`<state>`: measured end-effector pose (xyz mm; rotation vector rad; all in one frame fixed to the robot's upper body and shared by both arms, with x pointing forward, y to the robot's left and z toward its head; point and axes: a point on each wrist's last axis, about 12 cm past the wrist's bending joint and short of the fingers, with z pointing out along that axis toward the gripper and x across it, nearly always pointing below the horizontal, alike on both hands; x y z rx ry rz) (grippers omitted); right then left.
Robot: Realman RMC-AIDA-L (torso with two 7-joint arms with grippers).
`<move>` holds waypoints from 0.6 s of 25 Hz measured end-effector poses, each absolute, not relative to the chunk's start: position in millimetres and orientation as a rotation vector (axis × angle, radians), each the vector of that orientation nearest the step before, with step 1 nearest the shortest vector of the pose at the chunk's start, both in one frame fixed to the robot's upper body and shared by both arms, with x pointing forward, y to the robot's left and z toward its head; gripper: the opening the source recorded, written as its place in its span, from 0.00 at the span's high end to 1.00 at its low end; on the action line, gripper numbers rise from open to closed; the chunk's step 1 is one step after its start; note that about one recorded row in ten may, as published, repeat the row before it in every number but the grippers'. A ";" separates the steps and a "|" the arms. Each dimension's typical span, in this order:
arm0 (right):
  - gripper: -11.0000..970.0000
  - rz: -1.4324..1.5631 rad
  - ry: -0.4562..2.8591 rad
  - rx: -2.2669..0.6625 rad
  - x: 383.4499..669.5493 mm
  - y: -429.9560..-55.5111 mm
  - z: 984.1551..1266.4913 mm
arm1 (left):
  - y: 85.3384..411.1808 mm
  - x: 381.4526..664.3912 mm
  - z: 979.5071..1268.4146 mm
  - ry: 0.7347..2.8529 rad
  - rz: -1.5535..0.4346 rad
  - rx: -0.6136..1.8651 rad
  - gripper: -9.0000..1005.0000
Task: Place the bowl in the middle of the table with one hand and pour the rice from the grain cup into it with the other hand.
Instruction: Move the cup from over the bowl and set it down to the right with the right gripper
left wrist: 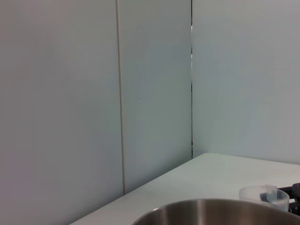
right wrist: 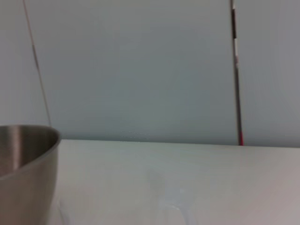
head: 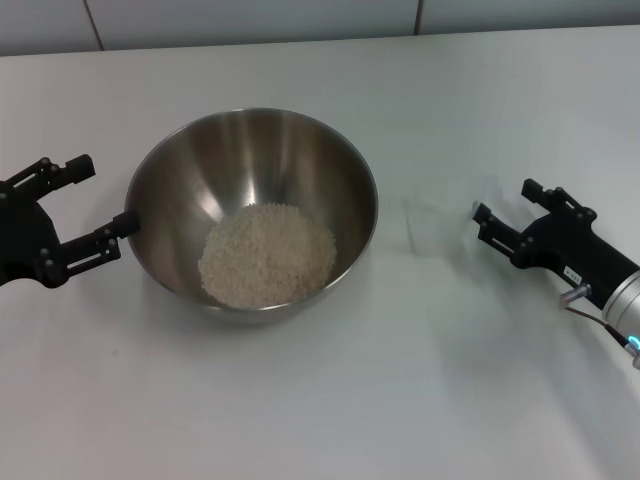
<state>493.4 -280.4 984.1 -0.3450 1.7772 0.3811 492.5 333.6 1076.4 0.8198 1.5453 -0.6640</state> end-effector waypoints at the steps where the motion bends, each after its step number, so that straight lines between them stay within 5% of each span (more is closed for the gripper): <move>1: 0.18 0.385 1.778 -0.352 492.4 -279.3 983.6 | 333.5 492.6 1076.5 1.545 -0.664 0.820 0.19; 15: 0.18 0.387 1.751 -0.358 468.4 -276.9 977.7 | 331.3 496.4 1078.6 1.536 -0.666 0.828 0.19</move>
